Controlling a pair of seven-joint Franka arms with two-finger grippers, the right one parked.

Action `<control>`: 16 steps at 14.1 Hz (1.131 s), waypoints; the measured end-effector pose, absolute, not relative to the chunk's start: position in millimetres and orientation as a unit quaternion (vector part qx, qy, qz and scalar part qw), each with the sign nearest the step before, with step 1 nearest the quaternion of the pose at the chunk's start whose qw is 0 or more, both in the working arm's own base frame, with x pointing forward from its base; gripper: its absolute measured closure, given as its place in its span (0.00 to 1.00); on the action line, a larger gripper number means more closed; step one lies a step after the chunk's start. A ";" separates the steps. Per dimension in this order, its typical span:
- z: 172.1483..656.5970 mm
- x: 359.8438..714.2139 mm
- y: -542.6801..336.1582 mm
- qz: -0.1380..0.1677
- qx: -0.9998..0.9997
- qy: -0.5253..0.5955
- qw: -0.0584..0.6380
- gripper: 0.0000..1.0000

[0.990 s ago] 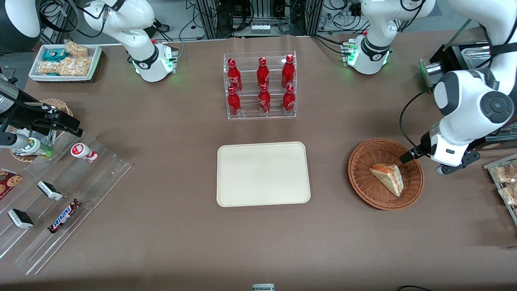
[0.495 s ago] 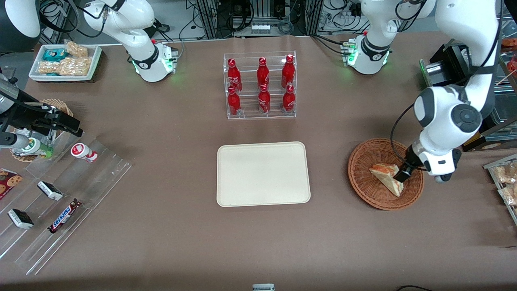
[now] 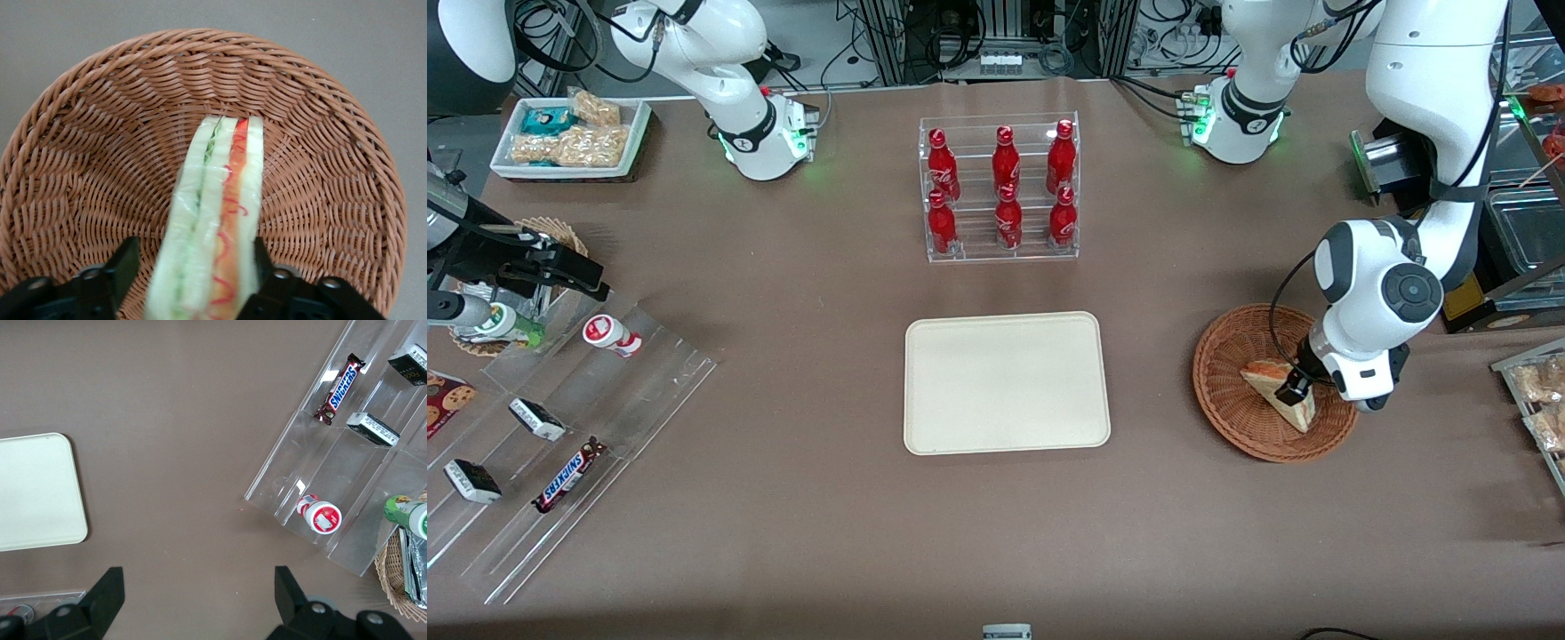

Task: Place sandwich from basket to tray
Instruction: 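Lower the left gripper and close it on the wrapped sandwich, then lift the sandwich and carry it with the left gripper over the tray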

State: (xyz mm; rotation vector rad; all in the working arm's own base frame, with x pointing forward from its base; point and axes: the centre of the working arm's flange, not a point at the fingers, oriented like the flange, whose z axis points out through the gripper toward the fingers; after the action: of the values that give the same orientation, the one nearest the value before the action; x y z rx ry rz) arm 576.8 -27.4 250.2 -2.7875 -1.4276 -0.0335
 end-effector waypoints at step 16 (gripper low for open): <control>304.4 568.7 -402.9 -0.039 -0.993 -0.115 -0.002 0.85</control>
State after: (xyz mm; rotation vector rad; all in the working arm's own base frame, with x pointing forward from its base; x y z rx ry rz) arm 568.7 -402.9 304.4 -3.1222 -0.3624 -0.1219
